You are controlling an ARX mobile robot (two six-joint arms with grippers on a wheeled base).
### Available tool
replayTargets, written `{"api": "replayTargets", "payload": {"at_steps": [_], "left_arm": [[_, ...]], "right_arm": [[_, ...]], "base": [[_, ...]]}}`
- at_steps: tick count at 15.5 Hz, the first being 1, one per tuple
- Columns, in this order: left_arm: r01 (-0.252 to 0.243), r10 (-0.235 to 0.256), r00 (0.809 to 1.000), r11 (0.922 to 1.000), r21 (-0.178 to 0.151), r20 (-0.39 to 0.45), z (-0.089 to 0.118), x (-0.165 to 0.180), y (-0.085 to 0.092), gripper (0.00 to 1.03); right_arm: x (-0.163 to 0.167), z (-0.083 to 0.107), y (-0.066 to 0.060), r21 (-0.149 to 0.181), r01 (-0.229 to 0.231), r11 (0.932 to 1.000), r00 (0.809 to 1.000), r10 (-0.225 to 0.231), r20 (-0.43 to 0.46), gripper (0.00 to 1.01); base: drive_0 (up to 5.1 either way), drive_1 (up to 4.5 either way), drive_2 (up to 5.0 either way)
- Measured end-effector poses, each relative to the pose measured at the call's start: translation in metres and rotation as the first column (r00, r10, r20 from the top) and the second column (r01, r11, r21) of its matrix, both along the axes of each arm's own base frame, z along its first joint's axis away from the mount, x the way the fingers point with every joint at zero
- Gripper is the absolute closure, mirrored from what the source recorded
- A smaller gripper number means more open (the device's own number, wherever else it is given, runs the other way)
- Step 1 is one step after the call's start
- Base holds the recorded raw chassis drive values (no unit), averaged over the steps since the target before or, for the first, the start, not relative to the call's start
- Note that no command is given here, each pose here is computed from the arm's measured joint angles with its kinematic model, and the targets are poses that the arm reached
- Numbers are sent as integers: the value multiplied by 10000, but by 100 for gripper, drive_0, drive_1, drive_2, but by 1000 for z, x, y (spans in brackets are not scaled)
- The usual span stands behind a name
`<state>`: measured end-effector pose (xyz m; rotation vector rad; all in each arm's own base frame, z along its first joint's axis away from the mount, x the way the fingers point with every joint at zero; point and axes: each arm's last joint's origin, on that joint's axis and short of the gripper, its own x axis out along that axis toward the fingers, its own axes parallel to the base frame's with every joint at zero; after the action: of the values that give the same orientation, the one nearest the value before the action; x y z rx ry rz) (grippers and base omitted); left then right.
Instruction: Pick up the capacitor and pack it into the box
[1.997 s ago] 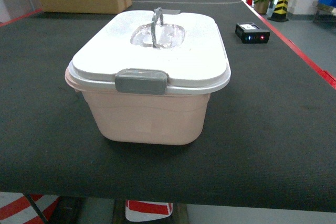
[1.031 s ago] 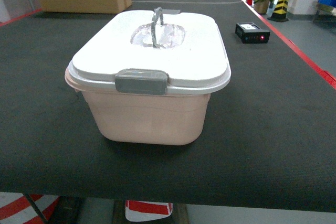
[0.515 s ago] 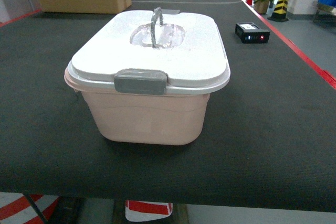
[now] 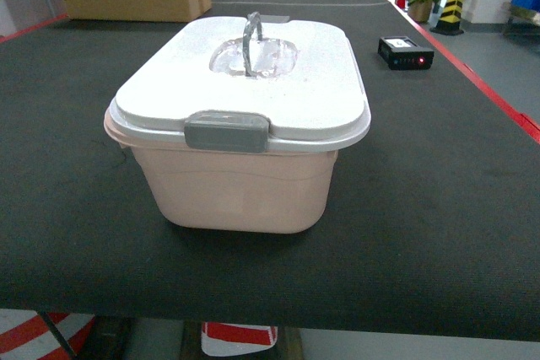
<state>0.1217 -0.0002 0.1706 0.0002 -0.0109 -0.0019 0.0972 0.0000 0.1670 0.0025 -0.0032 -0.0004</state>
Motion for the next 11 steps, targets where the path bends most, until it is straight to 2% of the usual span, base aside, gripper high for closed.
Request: {"api": "replayTargets", "payload": {"at_steps": [9, 11], "left_arm": [[-4, 4, 10000, 10000, 0, 27, 0, -14, 0, 101], [-12, 11, 9992, 10000, -3, -408, -6, -23, 0, 101]], "right_arm": [[0, 0, 0, 0, 0, 10000, 10000, 0, 0, 3], [0, 0, 0, 0, 4, 10000, 10000, -4, 0, 3]], "base": [[0, 0, 0], [0, 0, 0]]}}
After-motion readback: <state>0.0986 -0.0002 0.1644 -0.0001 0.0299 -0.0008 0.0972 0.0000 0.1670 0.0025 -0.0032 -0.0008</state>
